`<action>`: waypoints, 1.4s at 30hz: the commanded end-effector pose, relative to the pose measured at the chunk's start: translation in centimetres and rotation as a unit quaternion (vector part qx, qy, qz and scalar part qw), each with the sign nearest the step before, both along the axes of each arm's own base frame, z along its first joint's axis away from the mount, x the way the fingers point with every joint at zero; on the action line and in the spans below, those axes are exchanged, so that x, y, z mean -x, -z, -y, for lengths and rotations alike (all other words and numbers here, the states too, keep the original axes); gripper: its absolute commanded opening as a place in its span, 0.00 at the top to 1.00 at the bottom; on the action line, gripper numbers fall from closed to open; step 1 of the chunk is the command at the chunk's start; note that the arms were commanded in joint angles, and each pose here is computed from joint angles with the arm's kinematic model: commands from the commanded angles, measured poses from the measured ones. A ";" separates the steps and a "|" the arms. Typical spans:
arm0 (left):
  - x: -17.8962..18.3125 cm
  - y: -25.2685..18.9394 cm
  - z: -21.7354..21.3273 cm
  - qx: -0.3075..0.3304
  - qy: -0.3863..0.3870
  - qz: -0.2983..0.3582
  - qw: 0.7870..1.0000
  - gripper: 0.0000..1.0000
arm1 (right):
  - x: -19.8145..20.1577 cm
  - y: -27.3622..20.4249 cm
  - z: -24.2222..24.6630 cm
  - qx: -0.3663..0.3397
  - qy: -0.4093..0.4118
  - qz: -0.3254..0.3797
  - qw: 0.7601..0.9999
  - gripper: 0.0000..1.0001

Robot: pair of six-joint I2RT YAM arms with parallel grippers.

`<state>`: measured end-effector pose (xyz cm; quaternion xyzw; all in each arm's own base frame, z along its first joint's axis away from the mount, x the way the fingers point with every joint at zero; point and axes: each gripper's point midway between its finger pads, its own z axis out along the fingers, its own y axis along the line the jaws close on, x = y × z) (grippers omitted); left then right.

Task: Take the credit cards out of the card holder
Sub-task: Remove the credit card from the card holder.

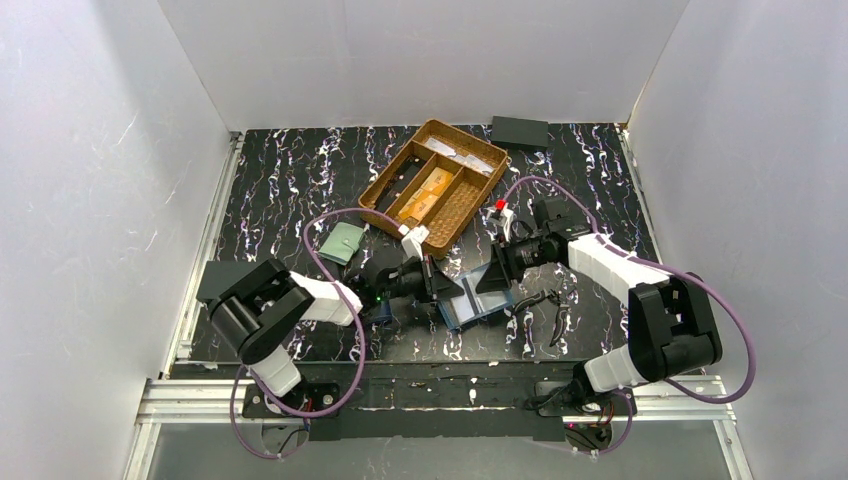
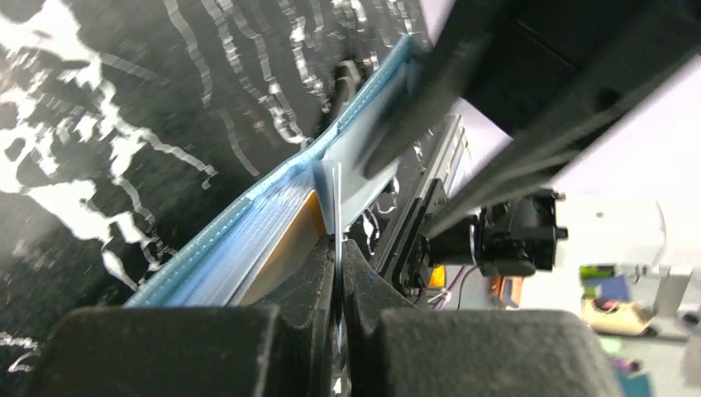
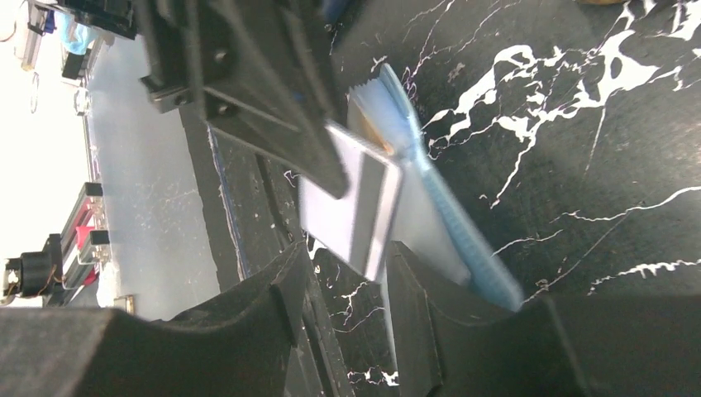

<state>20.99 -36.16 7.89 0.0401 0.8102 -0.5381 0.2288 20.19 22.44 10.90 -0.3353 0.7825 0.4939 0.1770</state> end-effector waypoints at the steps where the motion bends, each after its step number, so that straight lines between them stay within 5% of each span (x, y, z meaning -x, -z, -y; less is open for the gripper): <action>1: 0.2 -5.8 0.8 0.032 0.074 0.152 0.985 1.00 | -0.1 -2.4 0.3 -0.009 -0.006 0.015 1.000 0.51; 21: 0.2 -8.9 1.4 0.113 0.063 0.175 0.976 1.00 | 0.9 -3.1 -0.4 -0.057 -0.007 -0.044 0.997 0.53; 24: 0.1 -8.9 1.5 0.120 0.058 0.170 0.976 1.00 | 1.0 -3.4 -0.6 -0.071 -0.007 -0.049 0.996 0.65; 28: 0.0 -8.7 1.4 0.119 0.054 0.164 0.978 1.00 | 0.8 -3.2 -0.7 -0.073 -0.004 -0.047 0.996 0.99; 35: -0.2 -7.0 -0.1 0.107 0.037 0.136 0.984 0.78 | 0.2 -2.1 0.3 -0.074 0.014 -0.048 0.996 0.99; 42: 0.2 -6.0 0.2 0.119 0.060 0.102 0.986 0.81 | -0.1 -1.5 0.5 -0.078 0.015 -0.054 0.995 0.99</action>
